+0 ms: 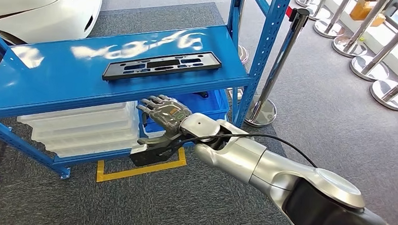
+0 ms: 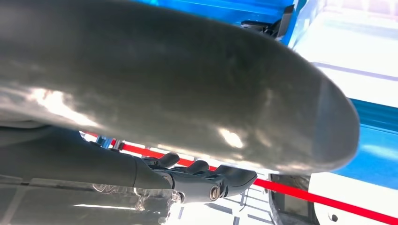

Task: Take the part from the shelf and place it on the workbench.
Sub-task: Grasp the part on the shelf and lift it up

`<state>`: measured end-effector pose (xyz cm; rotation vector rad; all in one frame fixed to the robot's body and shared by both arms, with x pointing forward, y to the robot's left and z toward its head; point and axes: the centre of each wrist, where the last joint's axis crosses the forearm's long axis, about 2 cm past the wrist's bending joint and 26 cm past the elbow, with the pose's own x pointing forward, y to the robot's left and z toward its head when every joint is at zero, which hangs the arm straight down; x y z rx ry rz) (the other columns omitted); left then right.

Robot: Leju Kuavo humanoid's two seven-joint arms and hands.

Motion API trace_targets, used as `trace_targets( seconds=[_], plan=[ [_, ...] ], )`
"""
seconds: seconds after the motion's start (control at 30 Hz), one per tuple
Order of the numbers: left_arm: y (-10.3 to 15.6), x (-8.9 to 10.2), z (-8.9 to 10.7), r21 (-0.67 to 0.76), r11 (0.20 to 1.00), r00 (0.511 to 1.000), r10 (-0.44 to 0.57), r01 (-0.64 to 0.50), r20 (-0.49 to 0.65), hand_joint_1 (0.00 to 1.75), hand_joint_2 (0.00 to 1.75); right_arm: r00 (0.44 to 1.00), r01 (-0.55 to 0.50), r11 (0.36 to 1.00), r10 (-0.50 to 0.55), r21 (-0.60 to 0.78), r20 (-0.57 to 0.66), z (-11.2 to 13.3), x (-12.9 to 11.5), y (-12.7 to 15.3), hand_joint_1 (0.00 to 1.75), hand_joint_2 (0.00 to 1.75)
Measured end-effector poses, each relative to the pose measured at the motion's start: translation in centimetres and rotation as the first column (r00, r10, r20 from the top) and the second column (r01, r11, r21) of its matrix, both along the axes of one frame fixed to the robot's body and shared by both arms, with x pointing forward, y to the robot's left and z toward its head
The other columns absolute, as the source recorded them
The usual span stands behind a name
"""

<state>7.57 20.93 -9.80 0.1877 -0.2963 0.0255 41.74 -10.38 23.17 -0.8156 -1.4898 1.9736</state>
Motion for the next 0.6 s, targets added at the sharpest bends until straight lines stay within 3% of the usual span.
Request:
trace_targets(
  seconds=[0.6],
  plan=[
    [-0.20, 0.06, 0.03, -0.009, 1.000, 1.000, -0.017, 0.017, 0.011, 0.00, 0.00, 1.000, 0.020, 1.000, -0.020, -0.005, -0.012, -0.71, 0.10, -0.82, 0.00, 0.00]
  ],
)
